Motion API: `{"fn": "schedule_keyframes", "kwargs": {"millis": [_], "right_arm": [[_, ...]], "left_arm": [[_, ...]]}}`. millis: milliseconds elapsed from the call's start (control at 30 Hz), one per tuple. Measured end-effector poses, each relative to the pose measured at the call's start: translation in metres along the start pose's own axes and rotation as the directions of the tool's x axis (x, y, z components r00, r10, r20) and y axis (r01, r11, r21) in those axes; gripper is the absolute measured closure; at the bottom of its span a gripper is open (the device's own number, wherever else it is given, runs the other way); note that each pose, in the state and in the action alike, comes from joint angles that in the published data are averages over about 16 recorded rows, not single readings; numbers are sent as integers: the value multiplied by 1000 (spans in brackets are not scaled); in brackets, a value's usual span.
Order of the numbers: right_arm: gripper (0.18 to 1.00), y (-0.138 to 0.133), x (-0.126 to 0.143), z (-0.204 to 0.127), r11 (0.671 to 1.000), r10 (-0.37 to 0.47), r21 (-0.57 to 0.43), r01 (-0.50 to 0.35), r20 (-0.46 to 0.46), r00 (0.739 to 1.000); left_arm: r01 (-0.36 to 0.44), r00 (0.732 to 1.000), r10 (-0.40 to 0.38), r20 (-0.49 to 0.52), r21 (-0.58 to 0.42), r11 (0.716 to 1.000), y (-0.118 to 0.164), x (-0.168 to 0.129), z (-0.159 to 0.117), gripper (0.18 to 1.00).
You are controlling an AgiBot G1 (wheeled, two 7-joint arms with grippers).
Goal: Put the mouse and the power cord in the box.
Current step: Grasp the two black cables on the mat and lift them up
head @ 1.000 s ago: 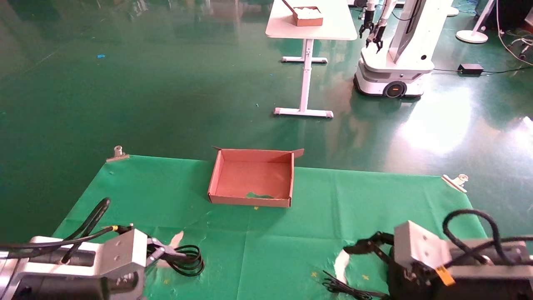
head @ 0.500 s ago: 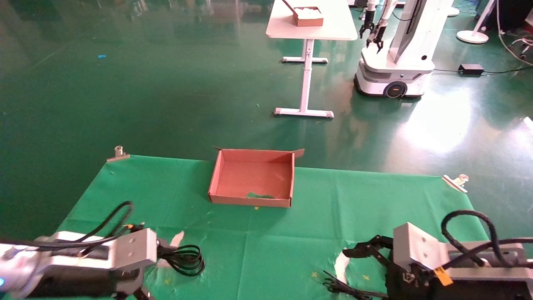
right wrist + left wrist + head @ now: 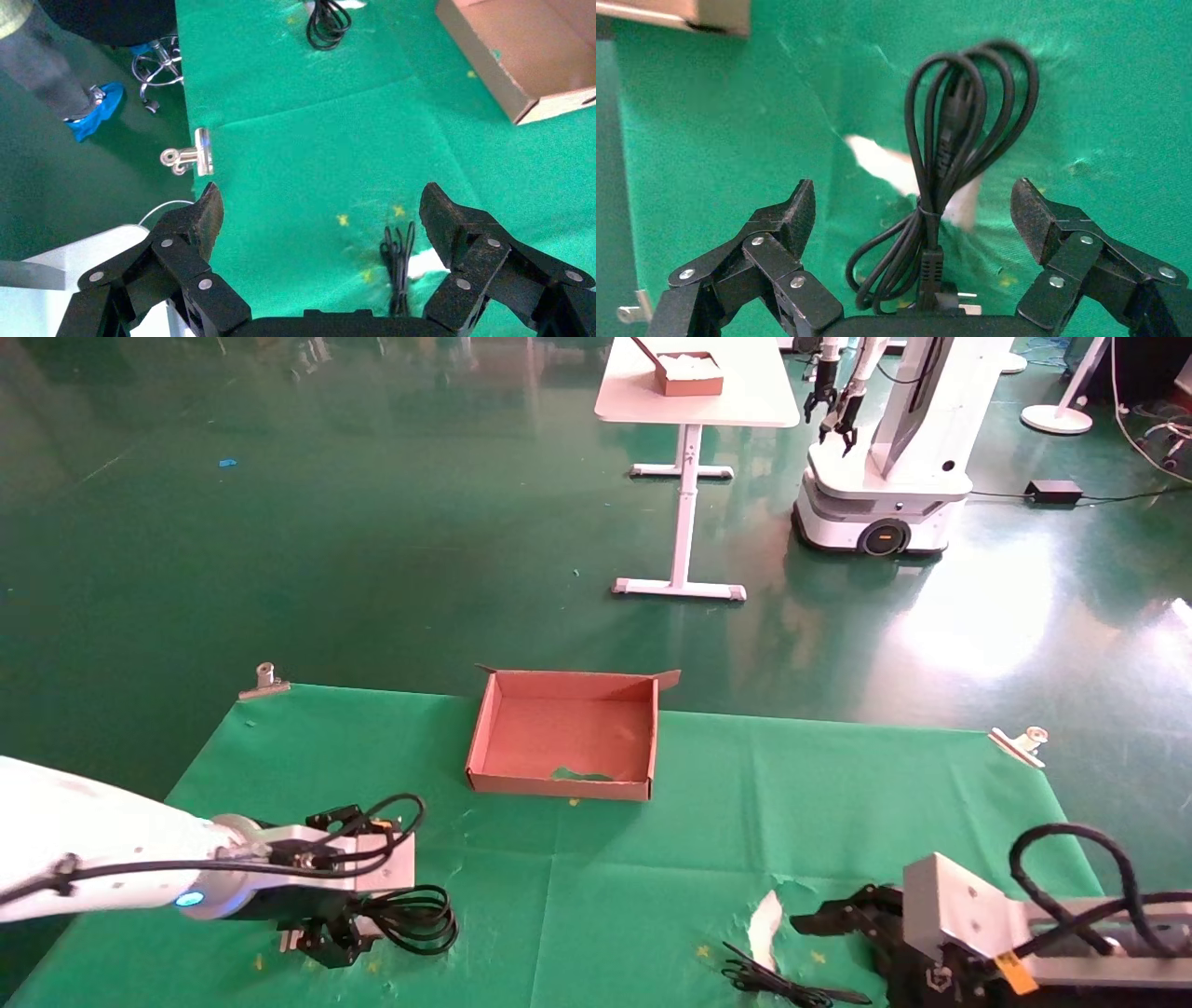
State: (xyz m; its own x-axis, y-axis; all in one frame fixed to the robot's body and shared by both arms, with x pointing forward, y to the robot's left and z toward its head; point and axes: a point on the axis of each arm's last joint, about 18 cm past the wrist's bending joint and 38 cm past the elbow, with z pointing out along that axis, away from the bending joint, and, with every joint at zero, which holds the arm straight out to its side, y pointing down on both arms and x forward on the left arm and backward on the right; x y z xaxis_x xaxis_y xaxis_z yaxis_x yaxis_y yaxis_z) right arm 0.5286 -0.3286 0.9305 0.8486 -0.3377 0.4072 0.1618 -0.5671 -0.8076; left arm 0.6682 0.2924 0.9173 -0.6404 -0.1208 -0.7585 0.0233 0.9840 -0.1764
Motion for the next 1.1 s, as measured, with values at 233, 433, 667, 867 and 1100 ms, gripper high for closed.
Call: {"fn": "schedule_keyframes", "kwargs": {"millis": [233,433,667,867,1100], "right_arm": [[178,3,-1,-2,1000,10,-6,-10,-3,1000],[178,7,0,-2,1000,9,-23,-10,-9,1000],[178,18,8,11,988,-45,-147,41,-18,999],[178,27,26,39,940,-134,-319,120,-24,991],[178,22,53,80,862,-223,-474,180,-34,974]], "left_arm": [[-14,1000,16,26,-80,997,-1,-3,22,184],[-20,999,25,47,-120,993,-2,-6,33,184],[-25,998,33,55,-145,989,-3,-8,40,184],[-26,998,34,53,-148,989,-2,-9,41,184],[-26,998,34,52,-147,989,-2,-9,41,184]]}}
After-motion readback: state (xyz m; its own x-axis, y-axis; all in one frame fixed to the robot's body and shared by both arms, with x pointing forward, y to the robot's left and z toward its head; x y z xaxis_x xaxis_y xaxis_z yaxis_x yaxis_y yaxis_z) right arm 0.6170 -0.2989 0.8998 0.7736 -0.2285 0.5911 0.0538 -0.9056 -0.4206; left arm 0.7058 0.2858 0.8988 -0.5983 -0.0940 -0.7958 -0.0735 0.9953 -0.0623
